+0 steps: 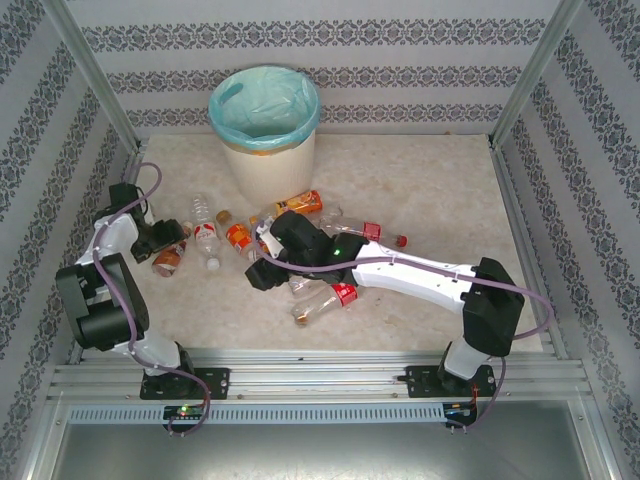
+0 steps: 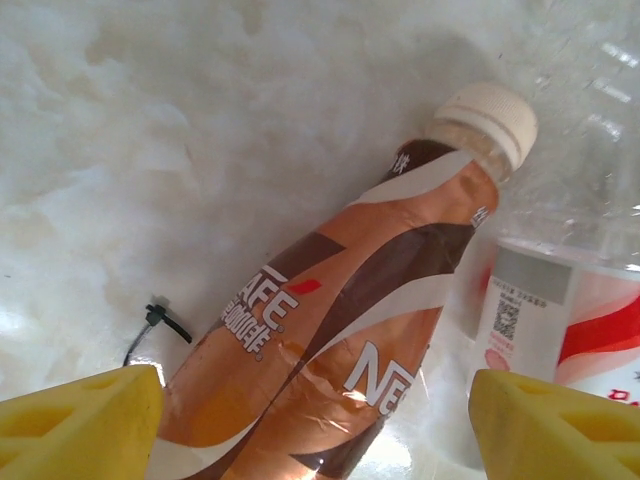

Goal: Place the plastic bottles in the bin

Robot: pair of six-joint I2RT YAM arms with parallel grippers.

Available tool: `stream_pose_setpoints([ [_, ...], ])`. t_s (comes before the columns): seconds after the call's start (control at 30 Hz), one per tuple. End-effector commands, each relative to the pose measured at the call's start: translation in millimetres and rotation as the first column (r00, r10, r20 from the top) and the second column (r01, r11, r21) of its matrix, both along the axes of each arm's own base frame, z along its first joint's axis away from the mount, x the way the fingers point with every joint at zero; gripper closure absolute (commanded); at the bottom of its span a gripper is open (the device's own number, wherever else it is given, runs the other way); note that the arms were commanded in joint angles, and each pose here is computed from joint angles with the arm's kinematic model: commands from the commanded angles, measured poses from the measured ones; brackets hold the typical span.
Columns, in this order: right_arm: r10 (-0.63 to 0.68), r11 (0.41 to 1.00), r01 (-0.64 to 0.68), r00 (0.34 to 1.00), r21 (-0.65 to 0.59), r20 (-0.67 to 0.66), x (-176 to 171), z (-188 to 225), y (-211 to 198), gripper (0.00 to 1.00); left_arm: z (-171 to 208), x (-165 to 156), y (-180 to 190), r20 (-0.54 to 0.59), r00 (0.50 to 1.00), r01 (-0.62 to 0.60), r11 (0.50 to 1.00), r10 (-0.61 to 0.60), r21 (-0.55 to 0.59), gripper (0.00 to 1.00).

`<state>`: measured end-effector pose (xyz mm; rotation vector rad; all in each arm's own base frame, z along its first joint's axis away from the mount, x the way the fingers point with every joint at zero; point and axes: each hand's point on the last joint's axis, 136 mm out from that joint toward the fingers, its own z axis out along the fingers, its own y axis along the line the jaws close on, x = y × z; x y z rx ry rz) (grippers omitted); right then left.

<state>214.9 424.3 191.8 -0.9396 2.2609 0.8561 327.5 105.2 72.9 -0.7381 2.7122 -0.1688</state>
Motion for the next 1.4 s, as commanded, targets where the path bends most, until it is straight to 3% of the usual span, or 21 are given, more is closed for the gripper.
stream_pose_setpoints([
  [0.0,-0.004,1.000,0.004,0.999,0.016,0.038,2.7,8.2,-3.0,0.37,-9.6,-4.0,-8.5,-0.050,0.998,0.038,0.999,-0.039,-0.035,0.20],
  [0.4,0.027,0.999,-0.027,1.000,0.027,0.009,2.8,3.0,11.9,0.35,-34.4,-22.9,-28.3,-0.201,0.972,0.125,0.992,-0.124,-0.010,0.25],
  [0.77,0.021,0.999,-0.021,1.000,0.024,-0.005,8.2,-0.4,19.7,0.32,-32.7,-20.6,-27.4,-0.202,0.971,0.131,0.991,-0.129,-0.003,0.39],
  [0.93,0.012,1.000,-0.012,1.000,0.016,-0.003,8.6,-1.1,16.7,0.32,-27.0,-21.6,-17.1,-0.212,0.972,0.111,0.992,-0.097,0.053,0.42],
  [1.13,0.003,1.000,-0.003,1.000,0.011,0.018,9.7,4.0,11.9,0.32,7.6,-12.2,-7.1,-0.109,0.993,0.059,0.990,-0.045,0.127,0.43],
  [1.37,-0.036,0.997,0.031,0.997,0.068,0.069,13.8,31.6,1.3,0.32,86.8,-2.2,-1.8,0.119,0.993,-0.018,0.979,-0.006,0.201,0.46],
])
